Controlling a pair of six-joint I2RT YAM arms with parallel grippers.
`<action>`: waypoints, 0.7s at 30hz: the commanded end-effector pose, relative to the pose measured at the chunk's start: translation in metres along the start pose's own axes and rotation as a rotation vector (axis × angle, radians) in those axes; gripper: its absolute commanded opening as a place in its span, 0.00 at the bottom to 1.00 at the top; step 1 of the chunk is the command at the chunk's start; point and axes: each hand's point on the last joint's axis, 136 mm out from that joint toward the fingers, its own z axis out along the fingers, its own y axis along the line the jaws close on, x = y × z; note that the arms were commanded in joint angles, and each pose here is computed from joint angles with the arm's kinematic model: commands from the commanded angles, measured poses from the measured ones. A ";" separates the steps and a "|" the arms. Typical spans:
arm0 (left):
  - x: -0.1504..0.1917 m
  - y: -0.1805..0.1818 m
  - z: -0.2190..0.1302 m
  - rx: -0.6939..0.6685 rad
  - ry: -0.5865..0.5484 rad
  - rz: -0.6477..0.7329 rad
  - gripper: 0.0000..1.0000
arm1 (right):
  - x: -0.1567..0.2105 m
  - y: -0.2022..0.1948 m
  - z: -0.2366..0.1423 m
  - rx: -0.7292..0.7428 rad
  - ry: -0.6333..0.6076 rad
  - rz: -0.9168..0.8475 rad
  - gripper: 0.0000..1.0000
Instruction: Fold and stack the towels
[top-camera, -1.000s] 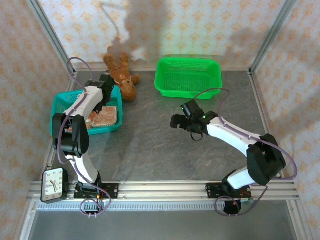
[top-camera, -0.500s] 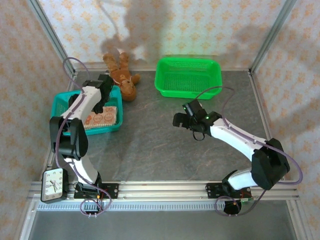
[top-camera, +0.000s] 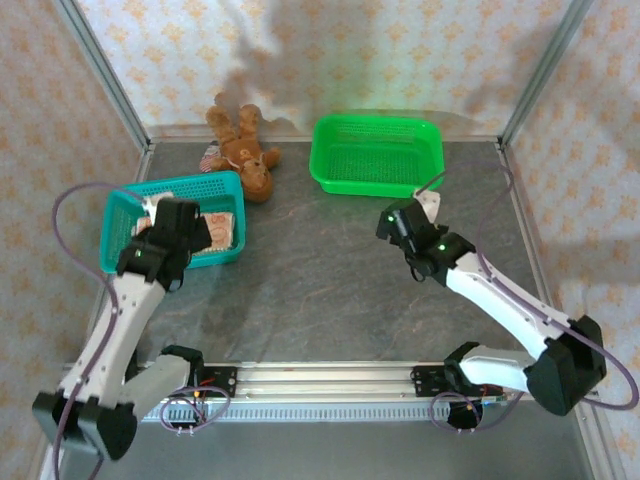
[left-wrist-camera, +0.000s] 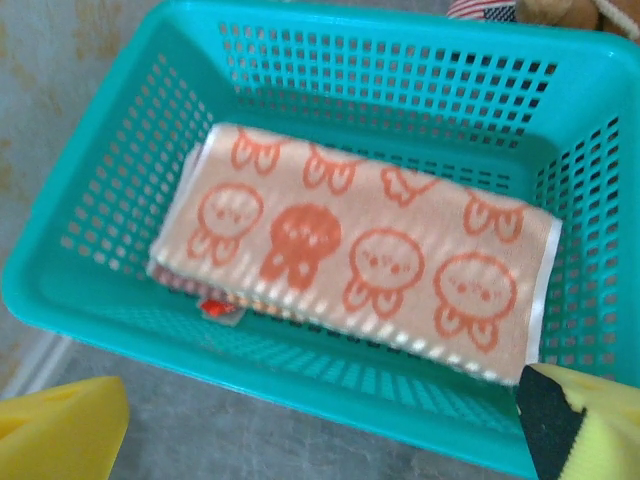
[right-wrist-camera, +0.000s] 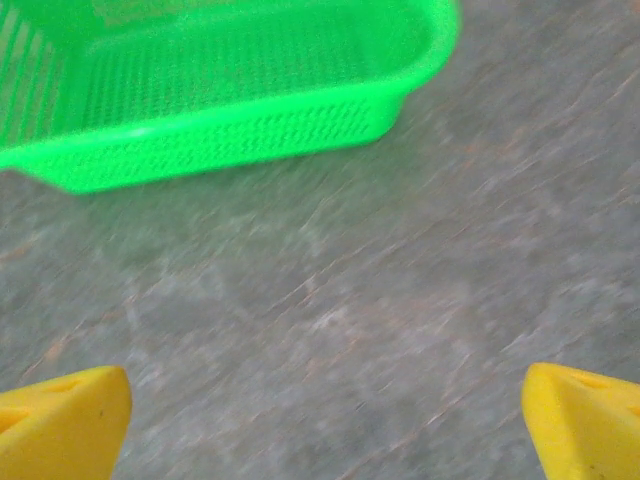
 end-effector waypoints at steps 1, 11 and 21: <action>0.008 -0.003 0.008 0.078 -0.151 -0.113 1.00 | -0.016 -0.047 -0.003 0.169 -0.172 -0.049 0.99; 0.028 0.012 0.045 -0.040 -0.306 -0.059 1.00 | 0.004 -0.107 0.020 0.280 -0.307 -0.070 0.99; 0.012 -0.039 0.113 -0.032 -0.345 0.067 1.00 | 0.010 -0.115 0.082 0.273 -0.321 -0.048 0.99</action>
